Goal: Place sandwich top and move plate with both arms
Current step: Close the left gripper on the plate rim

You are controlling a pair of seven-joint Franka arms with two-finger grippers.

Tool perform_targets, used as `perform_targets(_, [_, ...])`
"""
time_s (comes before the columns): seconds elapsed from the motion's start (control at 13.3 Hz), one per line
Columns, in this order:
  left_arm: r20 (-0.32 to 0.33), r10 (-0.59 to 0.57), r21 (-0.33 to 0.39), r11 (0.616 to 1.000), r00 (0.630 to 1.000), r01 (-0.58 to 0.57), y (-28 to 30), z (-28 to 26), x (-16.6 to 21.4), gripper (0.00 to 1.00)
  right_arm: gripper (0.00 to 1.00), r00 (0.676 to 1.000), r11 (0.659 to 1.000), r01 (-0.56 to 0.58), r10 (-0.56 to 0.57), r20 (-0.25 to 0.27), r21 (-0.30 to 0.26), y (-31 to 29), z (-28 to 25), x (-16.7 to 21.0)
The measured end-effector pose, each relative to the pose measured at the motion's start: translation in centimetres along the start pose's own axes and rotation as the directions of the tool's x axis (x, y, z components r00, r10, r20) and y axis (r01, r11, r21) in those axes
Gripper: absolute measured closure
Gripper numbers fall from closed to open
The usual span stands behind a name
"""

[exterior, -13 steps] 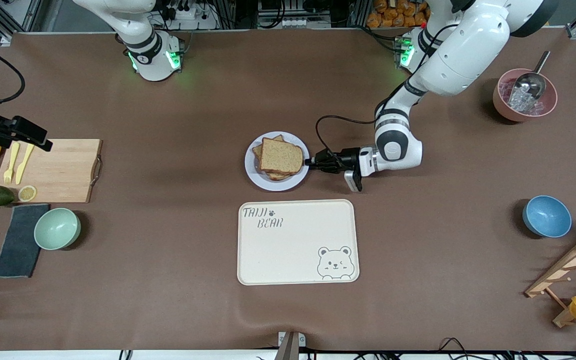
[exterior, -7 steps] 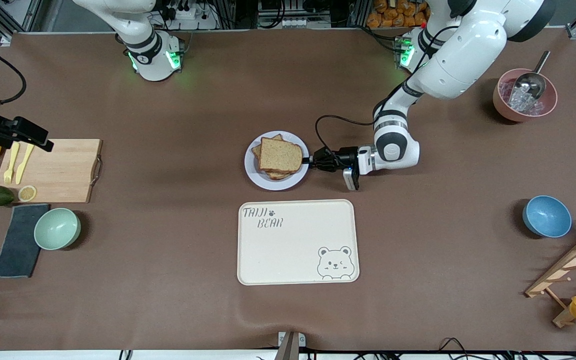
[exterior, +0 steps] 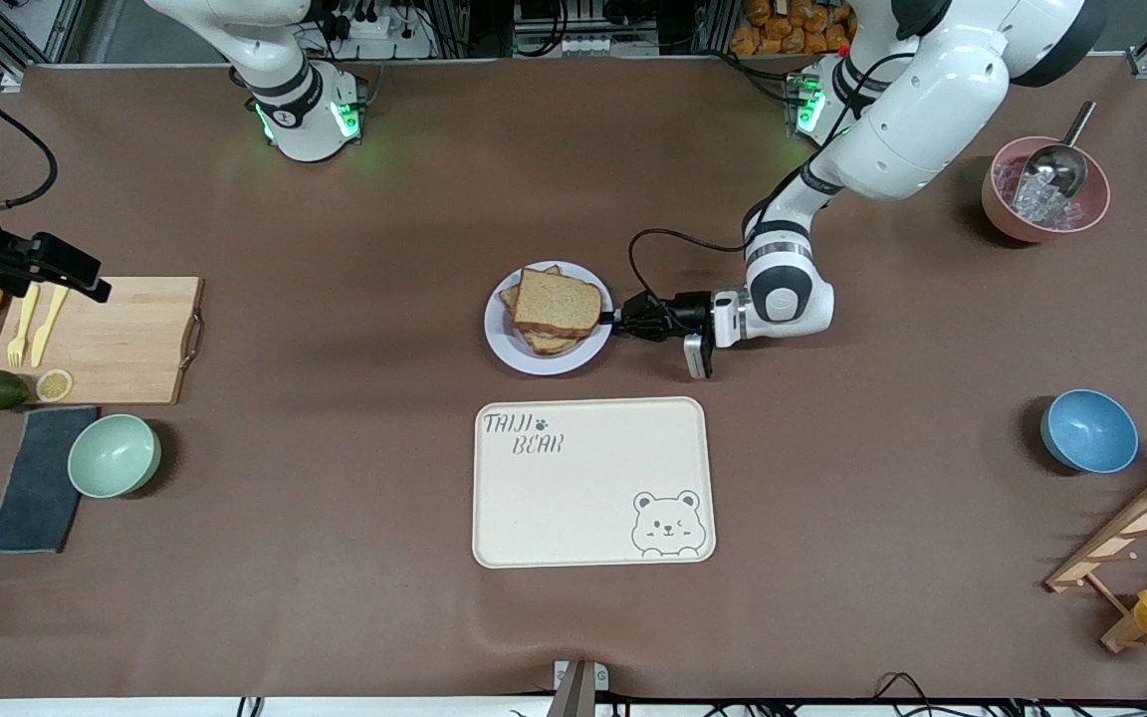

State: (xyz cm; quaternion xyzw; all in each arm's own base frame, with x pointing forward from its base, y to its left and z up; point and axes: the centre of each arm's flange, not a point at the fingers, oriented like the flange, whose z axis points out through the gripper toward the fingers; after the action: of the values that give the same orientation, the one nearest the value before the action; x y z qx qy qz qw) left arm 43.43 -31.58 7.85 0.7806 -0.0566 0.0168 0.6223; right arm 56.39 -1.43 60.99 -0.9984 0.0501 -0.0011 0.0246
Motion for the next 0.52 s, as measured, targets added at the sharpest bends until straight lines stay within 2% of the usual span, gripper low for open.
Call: perform_targets(0.52, [-0.031,-0.03,-0.027,0.999,0.999,0.029,0.47,0.26,0.21,0.96,0.0,1.0,1.0,0.001,-0.001,0.002,0.0,-0.04,0.13,0.06])
